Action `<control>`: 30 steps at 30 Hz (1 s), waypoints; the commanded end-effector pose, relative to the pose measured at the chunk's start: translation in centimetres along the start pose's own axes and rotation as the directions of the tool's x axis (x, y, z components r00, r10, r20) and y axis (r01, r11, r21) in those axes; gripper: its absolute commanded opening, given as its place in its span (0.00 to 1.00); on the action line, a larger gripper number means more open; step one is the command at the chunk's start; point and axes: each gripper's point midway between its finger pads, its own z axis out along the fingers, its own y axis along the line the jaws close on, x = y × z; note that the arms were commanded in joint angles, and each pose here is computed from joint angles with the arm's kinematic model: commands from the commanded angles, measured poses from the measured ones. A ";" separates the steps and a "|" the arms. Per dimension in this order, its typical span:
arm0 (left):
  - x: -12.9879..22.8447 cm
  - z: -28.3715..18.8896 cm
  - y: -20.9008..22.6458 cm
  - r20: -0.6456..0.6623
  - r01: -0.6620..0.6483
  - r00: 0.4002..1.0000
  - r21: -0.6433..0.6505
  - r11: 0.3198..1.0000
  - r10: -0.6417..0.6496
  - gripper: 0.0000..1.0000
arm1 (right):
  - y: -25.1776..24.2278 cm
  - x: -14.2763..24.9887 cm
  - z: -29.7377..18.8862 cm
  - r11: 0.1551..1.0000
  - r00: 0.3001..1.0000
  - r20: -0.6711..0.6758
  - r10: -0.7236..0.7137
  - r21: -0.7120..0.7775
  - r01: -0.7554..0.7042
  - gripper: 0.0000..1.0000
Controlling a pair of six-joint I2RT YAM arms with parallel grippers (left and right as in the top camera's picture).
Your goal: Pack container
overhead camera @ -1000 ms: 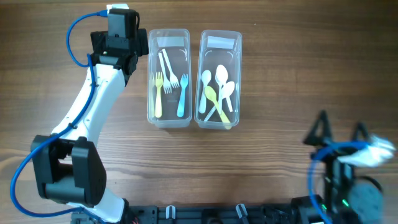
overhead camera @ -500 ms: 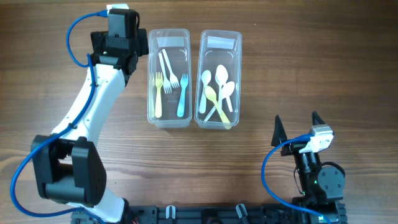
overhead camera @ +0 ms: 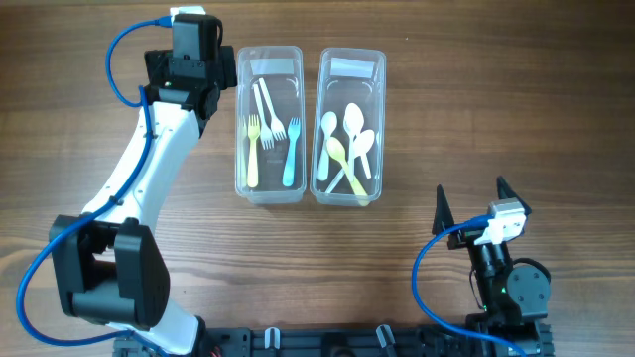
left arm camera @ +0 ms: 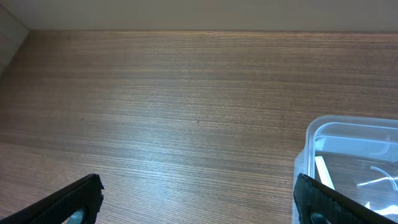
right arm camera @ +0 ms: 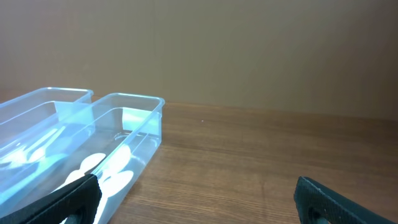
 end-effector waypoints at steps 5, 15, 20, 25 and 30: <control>-1.0 -0.9 0.1 0.027 0.004 1.000 0.002 1.000 -0.004 1.00 | 0.2 -0.1 0.0 1.000 1.000 0.012 -0.020 -0.010 0.021 1.00; -5.1 -25.8 -9.8 0.382 -0.177 0.924 0.394 0.902 0.015 1.00 | 0.2 0.1 0.0 1.000 1.000 0.006 -0.020 -0.011 0.021 1.00; -5.8 -37.9 -4.6 0.581 -0.256 0.810 0.476 0.842 -0.082 1.00 | 0.2 0.1 0.0 1.000 1.000 0.006 -0.020 -0.011 0.020 1.00; -3.2 -42.4 3.7 0.612 -0.246 0.771 0.542 0.803 -0.177 1.00 | 0.2 0.1 0.0 1.000 1.000 0.006 -0.020 -0.011 0.020 1.00; 2.5 -42.9 9.5 0.561 -0.175 0.807 0.522 0.834 -0.182 1.00 | 0.2 0.1 0.0 1.000 1.000 0.006 -0.020 -0.011 0.021 1.00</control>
